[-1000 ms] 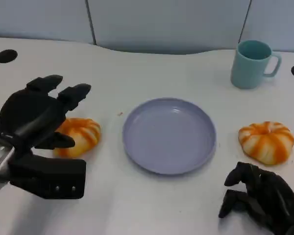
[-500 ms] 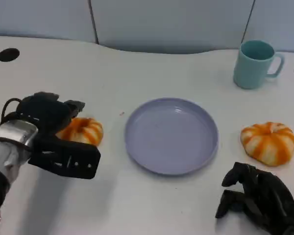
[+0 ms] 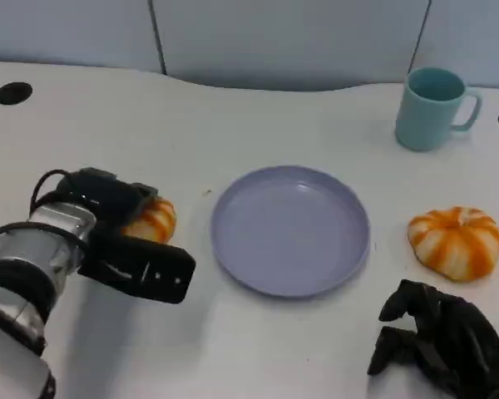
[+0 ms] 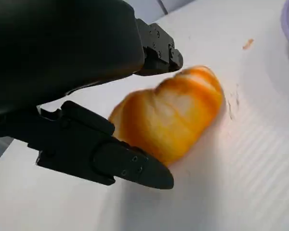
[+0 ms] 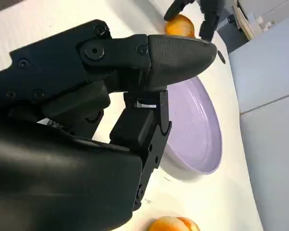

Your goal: Grasp the bread from the table and place it into the plate.

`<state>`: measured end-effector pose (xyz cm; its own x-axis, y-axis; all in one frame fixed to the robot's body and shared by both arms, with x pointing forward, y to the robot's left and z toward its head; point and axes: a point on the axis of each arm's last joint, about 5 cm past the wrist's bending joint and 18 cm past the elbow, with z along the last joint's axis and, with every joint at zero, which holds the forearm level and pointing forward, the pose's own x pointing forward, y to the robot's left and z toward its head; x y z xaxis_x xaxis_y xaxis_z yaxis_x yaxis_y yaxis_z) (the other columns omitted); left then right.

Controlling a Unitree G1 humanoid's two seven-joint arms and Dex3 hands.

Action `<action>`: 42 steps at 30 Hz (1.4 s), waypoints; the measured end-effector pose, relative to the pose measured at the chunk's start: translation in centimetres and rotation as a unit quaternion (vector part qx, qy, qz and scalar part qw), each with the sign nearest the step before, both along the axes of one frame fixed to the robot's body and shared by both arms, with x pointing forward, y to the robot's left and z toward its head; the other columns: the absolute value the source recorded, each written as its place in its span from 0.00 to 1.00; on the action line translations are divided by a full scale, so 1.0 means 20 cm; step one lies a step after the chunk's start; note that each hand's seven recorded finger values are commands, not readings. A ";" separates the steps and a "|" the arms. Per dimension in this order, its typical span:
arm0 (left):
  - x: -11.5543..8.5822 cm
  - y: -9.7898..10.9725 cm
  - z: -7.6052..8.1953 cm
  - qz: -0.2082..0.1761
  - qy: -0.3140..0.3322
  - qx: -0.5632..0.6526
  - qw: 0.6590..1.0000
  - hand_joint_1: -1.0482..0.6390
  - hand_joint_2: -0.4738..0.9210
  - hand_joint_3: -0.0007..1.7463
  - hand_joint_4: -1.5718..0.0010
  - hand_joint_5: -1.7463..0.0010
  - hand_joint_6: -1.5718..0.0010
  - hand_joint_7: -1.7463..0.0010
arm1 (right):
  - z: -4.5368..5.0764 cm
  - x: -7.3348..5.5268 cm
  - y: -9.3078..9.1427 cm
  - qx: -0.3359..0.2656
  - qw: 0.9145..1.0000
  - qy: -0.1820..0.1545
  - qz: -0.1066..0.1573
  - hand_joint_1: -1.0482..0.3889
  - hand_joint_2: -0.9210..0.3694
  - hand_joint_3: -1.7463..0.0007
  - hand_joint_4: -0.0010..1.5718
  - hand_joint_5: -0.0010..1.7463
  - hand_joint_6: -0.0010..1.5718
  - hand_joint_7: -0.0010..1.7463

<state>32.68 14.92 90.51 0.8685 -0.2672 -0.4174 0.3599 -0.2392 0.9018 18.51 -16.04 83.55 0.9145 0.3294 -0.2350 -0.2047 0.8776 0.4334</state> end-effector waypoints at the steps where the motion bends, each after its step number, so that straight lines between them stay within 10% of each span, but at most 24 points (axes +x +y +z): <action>1: 0.00 0.00 0.00 -0.001 0.000 0.000 1.000 0.19 0.95 0.00 0.95 0.99 0.91 1.00 | 0.000 0.00 0.00 0.000 1.000 0.000 0.000 0.42 0.00 0.76 0.79 0.64 0.72 0.61; 16: 0.01 -0.02 -0.01 0.044 0.050 -0.028 0.997 0.25 0.94 0.00 0.96 0.99 0.92 1.00 | 0.000 -0.05 -0.03 0.000 1.000 0.005 -0.002 0.42 0.00 0.75 0.78 0.65 0.71 0.62; 25: -0.01 -0.03 -0.04 0.050 0.019 -0.049 0.997 0.45 0.97 0.02 0.73 0.93 0.70 0.97 | 0.004 -0.06 -0.05 -0.005 1.000 0.009 -0.005 0.43 0.00 0.74 0.76 0.66 0.69 0.64; 30: -0.03 -0.02 -0.08 0.053 -0.022 -0.089 0.994 0.48 1.00 0.12 0.40 0.77 0.41 0.95 | 0.003 -0.07 -0.06 -0.005 1.000 0.009 -0.005 0.43 0.00 0.75 0.76 0.67 0.69 0.64; 33: -0.04 -0.01 -0.09 0.055 -0.038 -0.104 0.992 0.47 1.00 0.10 0.38 0.65 0.32 0.96 | 0.002 -0.07 -0.06 -0.005 1.000 0.009 -0.006 0.43 0.00 0.74 0.76 0.67 0.69 0.65; 35: -0.04 -0.01 -0.09 0.056 -0.043 -0.108 0.992 0.44 1.00 0.04 0.47 0.34 0.27 0.97 | 0.001 -0.07 -0.06 -0.005 1.000 0.010 -0.007 0.43 0.00 0.74 0.76 0.67 0.69 0.65; 36: -0.04 -0.01 -0.08 0.057 -0.046 -0.110 0.991 0.46 1.00 0.11 0.51 0.17 0.31 0.77 | 0.001 -0.08 -0.06 -0.005 1.000 0.010 -0.007 0.43 0.00 0.74 0.76 0.67 0.69 0.65; 37: -0.04 -0.01 -0.09 0.056 -0.053 -0.113 0.991 0.47 1.00 0.16 0.52 0.07 0.53 0.32 | 0.001 -0.08 -0.06 -0.005 1.000 0.010 -0.007 0.43 0.00 0.74 0.76 0.67 0.69 0.65; 38: -0.04 -0.01 -0.09 0.055 -0.062 -0.117 0.990 0.48 1.00 0.18 0.52 0.04 0.60 0.16 | 0.000 -0.08 -0.06 -0.005 1.000 0.010 -0.007 0.42 0.00 0.74 0.76 0.67 0.69 0.65; 42: -0.05 -0.01 -0.10 0.049 -0.085 -0.128 0.987 0.49 1.00 0.20 0.52 0.00 0.67 0.01 | 0.001 -0.08 -0.06 -0.006 1.000 0.010 -0.008 0.42 0.00 0.74 0.76 0.67 0.69 0.65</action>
